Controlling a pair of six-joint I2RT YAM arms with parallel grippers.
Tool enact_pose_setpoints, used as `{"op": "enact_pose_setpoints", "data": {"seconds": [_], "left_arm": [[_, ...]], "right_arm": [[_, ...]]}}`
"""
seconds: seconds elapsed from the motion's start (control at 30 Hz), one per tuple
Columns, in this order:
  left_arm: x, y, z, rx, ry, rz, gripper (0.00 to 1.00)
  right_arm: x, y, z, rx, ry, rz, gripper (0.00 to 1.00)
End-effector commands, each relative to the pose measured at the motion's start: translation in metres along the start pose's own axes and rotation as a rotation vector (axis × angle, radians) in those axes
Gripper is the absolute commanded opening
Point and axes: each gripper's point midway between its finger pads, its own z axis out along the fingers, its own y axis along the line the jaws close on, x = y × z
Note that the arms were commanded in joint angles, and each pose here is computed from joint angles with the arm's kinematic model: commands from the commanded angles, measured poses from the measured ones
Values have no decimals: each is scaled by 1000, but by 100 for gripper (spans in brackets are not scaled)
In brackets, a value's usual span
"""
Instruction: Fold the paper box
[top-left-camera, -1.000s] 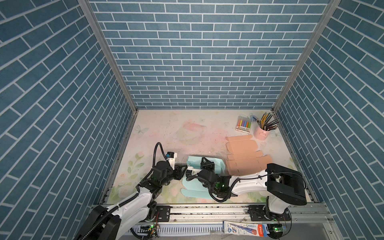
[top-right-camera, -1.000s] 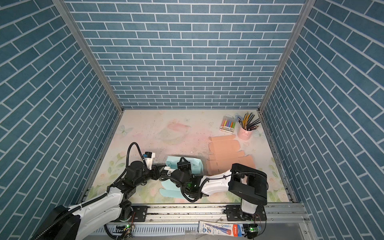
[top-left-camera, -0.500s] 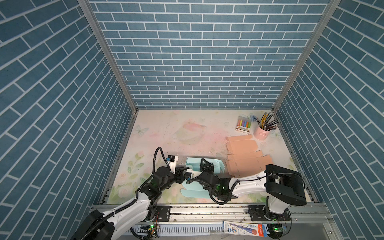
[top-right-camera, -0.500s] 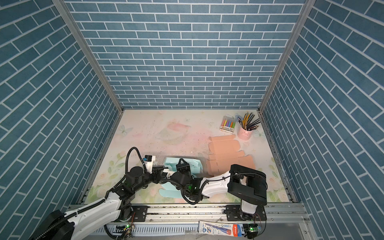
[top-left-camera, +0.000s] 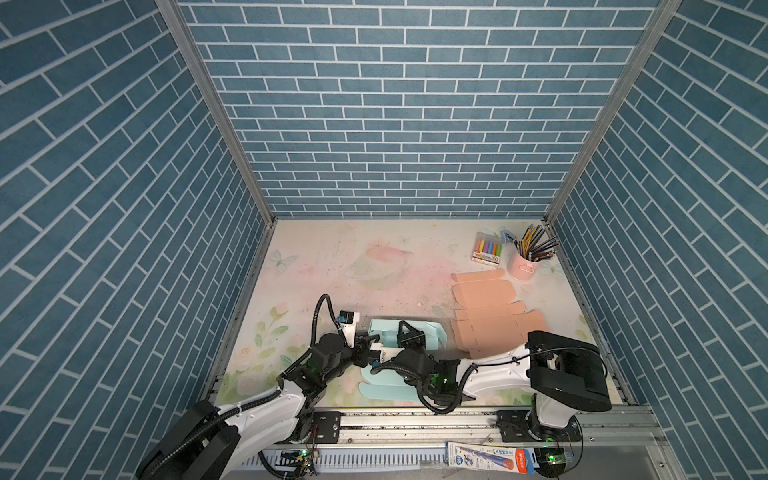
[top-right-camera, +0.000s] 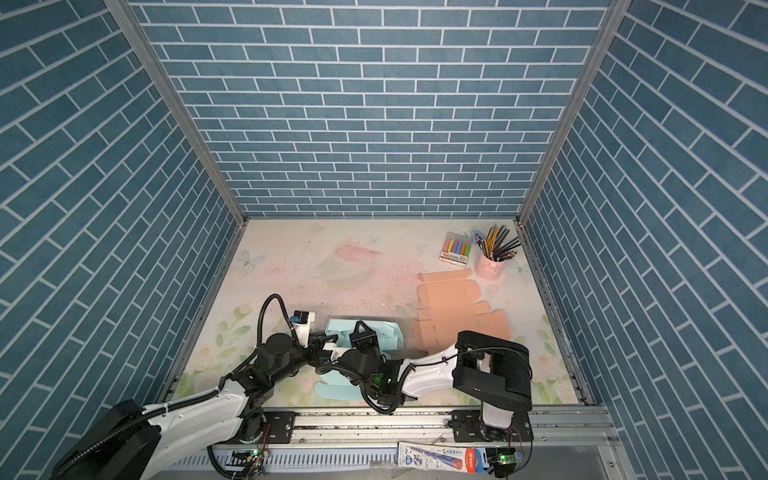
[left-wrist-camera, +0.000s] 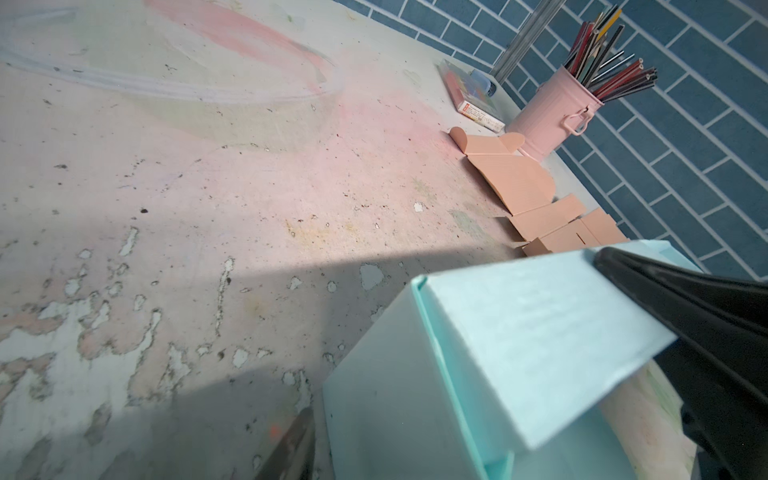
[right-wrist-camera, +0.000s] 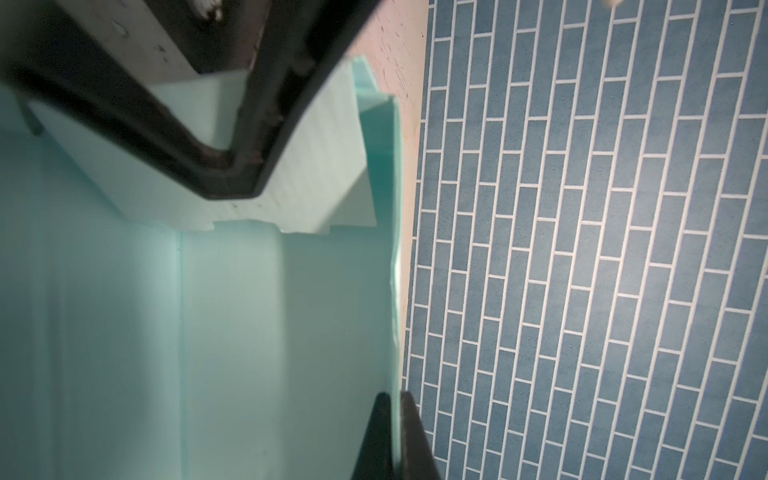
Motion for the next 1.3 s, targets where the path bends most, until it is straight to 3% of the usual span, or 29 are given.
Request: {"op": "enact_pose_setpoints", "data": {"seconds": [0.0,0.13,0.5,0.67,0.97,1.13,1.27], "left_arm": [[-16,-6,3,-11,-58,48,42],[-15,-6,4,-33,-51,70,27],[-23,-12,6,-28,-75,102,27],[-20,-14,7,-27,-68,126,14],[-19,-17,6,-43,-73,161,10],[-18,-15,5,-58,-79,168,10],[-20,-16,6,-62,-83,174,10]], "right_arm": [[-8,6,-1,-20,-13,-28,0],[-9,4,-1,-18,-13,3,0],[-15,3,-7,-46,-28,83,0],[-17,4,-11,-69,-35,125,3],[-22,-12,-30,-162,-91,362,26],[-43,-27,-60,-228,-173,536,45],[-56,-38,-80,-288,-234,704,54]]}}
